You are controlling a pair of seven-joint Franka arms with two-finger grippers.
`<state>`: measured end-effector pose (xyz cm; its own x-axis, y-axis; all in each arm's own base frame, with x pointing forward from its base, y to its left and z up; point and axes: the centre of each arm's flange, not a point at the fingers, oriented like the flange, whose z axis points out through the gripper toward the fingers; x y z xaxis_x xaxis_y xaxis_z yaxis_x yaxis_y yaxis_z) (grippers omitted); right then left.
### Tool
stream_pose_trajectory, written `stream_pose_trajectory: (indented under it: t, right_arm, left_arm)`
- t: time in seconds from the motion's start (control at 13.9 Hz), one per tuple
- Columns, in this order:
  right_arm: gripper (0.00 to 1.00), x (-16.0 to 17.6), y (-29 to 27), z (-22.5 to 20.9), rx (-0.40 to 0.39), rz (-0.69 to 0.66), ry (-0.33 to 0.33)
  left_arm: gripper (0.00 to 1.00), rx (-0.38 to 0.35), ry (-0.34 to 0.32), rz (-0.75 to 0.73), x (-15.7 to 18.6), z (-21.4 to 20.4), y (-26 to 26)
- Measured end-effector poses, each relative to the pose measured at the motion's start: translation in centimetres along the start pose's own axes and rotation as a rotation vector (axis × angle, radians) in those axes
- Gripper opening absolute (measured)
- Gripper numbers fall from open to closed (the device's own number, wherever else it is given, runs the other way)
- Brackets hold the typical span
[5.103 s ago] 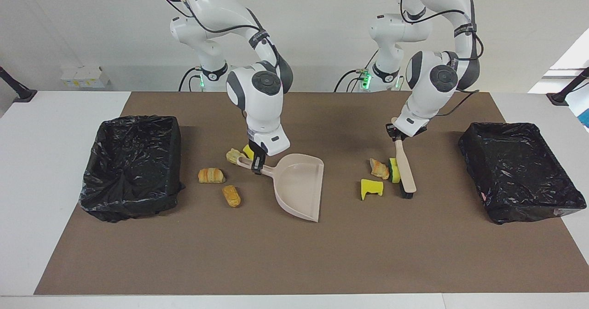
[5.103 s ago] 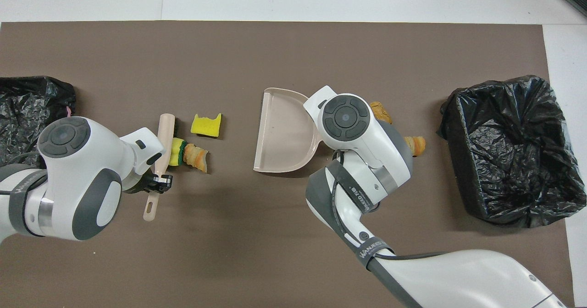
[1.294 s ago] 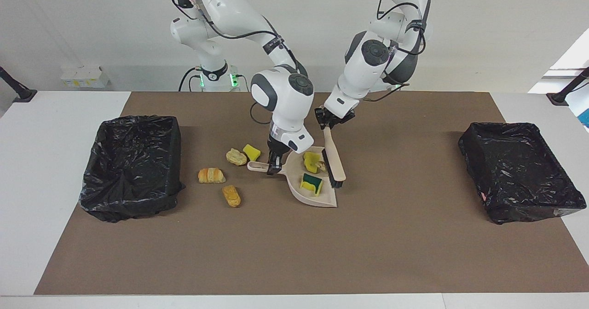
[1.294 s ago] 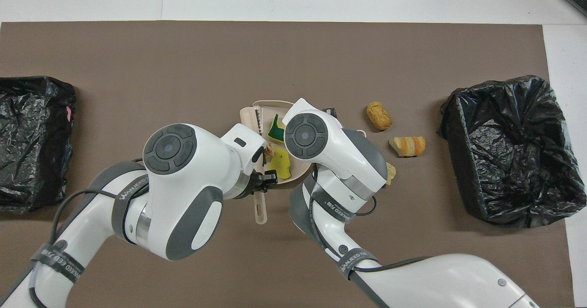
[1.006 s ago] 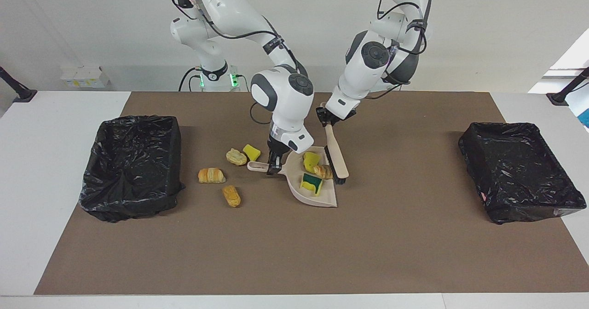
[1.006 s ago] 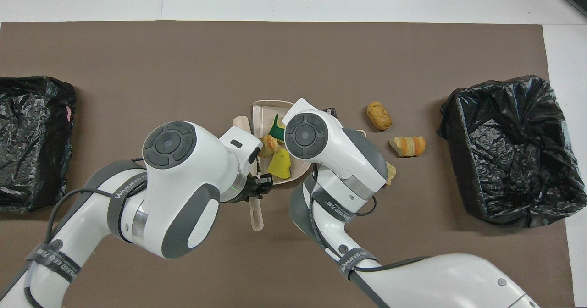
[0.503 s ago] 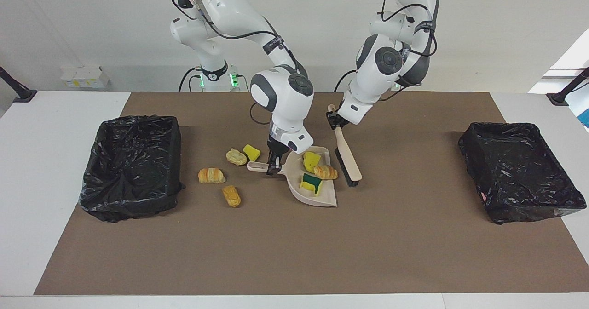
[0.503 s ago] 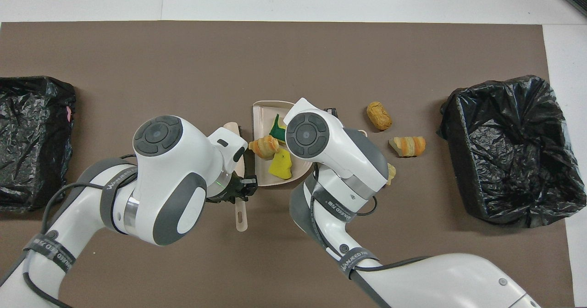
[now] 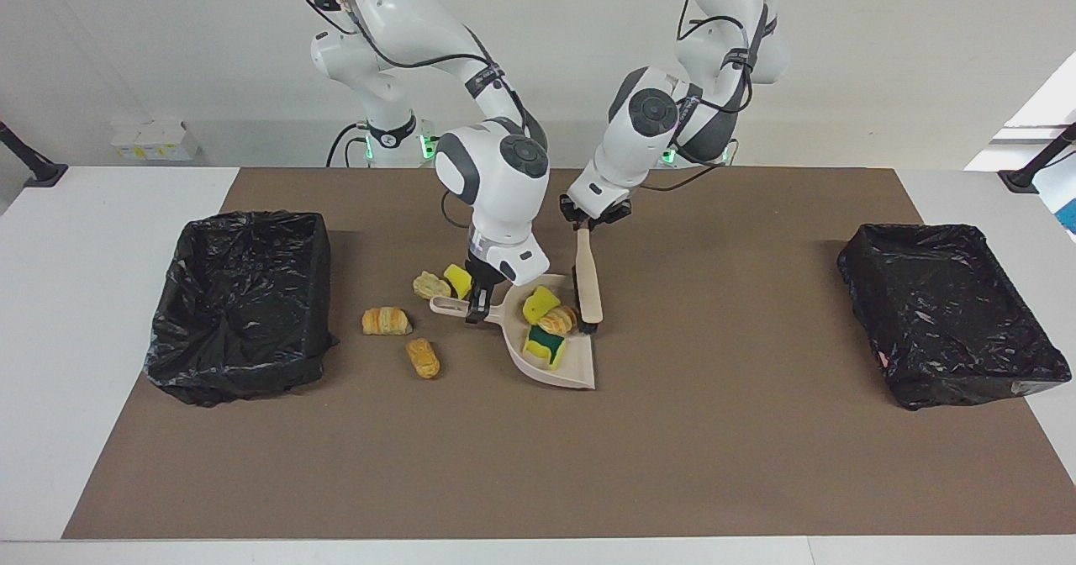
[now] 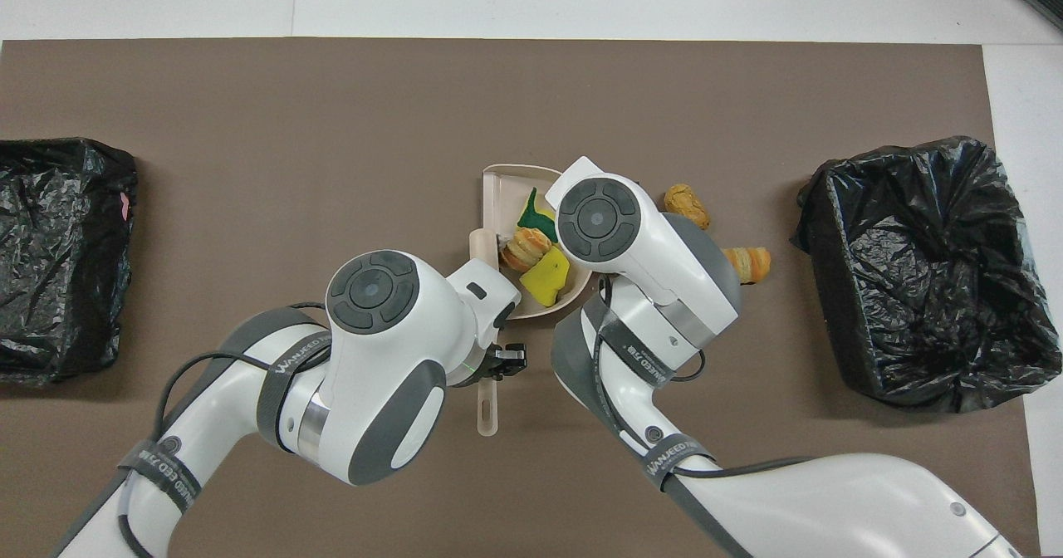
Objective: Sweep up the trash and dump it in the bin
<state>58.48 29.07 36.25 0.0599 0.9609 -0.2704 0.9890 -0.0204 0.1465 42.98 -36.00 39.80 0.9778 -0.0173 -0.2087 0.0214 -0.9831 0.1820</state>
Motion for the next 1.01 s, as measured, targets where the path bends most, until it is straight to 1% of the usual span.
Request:
stream_pose_trajectory:
  t: [0.14, 0.22, 0.43, 0.5, 0.65, 0.79, 0.93, 1.01]
  right_arm:
    - [0.31, 0.2, -0.2, 0.1, 0.003, -0.004, 0.000]
    - [0.31, 0.2, -0.3, 0.1, 0.004, -0.005, -0.001]
    - [0.31, 0.2, -0.4, 0.3, 0.009, -0.003, 0.002]
    - [0.31, 0.3, -0.4, 0.3, 0.015, 0.001, 0.008]
    - [0.31, 0.3, -0.4, 0.4, 0.018, 0.005, 0.014]
    - [0.31, 0.1, -0.3, 0.4, 0.018, 0.008, 0.014]
    - [0.31, -1.0, 0.3, 0.1, 0.013, 0.013, 0.016]
    - [0.31, -2.2, 0.8, -0.3, 0.008, -0.003, 0.018]
  left_arm:
    - [0.26, -0.001, 0.001, -0.038, -0.2, -0.6, 0.2]
    - [0.26, 0.009, -0.016, -0.049, -0.6, -0.9, 0.1]
    - [0.26, 0.079, -0.107, -0.104, -3.4, -2.1, -0.1]
    - [0.26, 0.098, -0.120, -0.120, -4.7, -2.2, 0.4]
    - [0.26, 0.135, -0.129, -0.108, -8.1, -1.4, 1.5]
    - [0.26, 0.181, -0.136, -0.063, -12.3, 0.6, 2.1]
    - [0.26, 0.202, -0.109, -0.024, -16.6, 2.5, 1.9]
    - [0.26, 0.205, -0.092, -0.012, -18.3, 3.4, 1.5]
